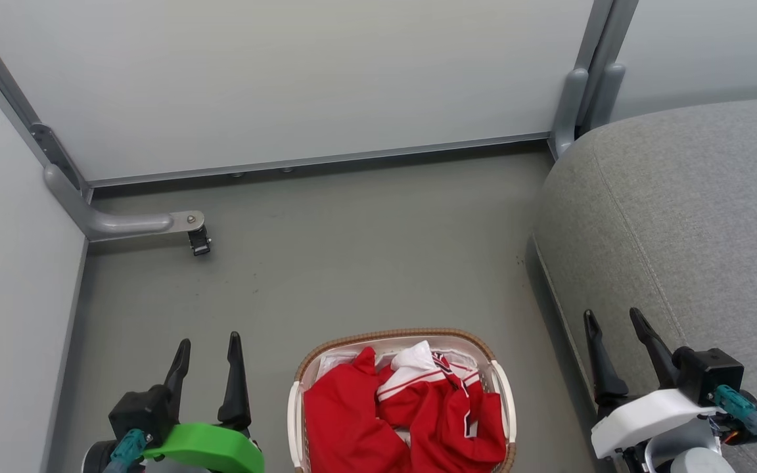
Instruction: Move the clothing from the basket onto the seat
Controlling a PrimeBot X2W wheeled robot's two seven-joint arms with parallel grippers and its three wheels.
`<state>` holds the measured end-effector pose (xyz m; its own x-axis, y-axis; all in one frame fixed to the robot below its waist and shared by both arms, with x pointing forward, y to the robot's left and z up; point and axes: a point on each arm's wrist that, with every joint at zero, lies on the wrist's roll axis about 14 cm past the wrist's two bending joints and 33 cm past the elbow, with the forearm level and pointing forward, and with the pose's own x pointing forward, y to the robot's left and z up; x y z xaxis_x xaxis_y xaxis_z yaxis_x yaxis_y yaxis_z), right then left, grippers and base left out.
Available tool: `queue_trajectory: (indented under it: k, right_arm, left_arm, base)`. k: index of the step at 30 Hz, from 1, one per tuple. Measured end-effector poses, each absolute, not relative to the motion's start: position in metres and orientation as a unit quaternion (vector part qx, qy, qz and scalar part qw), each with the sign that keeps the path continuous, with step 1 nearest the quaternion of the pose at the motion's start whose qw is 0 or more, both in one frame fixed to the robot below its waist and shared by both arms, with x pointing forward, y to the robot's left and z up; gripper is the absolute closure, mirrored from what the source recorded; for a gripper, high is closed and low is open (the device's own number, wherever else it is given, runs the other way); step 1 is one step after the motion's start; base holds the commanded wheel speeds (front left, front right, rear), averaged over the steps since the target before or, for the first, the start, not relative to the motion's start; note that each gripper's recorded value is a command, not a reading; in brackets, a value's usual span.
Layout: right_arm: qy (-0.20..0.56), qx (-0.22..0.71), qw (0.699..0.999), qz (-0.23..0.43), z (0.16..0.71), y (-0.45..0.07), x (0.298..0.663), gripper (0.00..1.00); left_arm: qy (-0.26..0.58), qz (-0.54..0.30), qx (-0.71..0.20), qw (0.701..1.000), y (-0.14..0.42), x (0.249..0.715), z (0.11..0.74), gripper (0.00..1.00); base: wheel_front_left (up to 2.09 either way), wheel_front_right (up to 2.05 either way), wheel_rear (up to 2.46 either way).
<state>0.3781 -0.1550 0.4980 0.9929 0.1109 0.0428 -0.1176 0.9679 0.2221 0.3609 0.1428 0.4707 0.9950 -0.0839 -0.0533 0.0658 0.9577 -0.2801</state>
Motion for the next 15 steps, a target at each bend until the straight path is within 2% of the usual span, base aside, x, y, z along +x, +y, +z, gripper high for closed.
queue_trajectory:
  k: [15]
  right_arm:
    - [-0.026, 0.059, 0.995, 0.075, 0.5001, -0.1480, 0.3778, 0.00]
  left_arm:
    - [0.038, -0.049, -0.096, 0.993, 0.1377, 0.3575, 0.4621, 0.00]
  base:
    - [0.00, 0.00, 0.00]
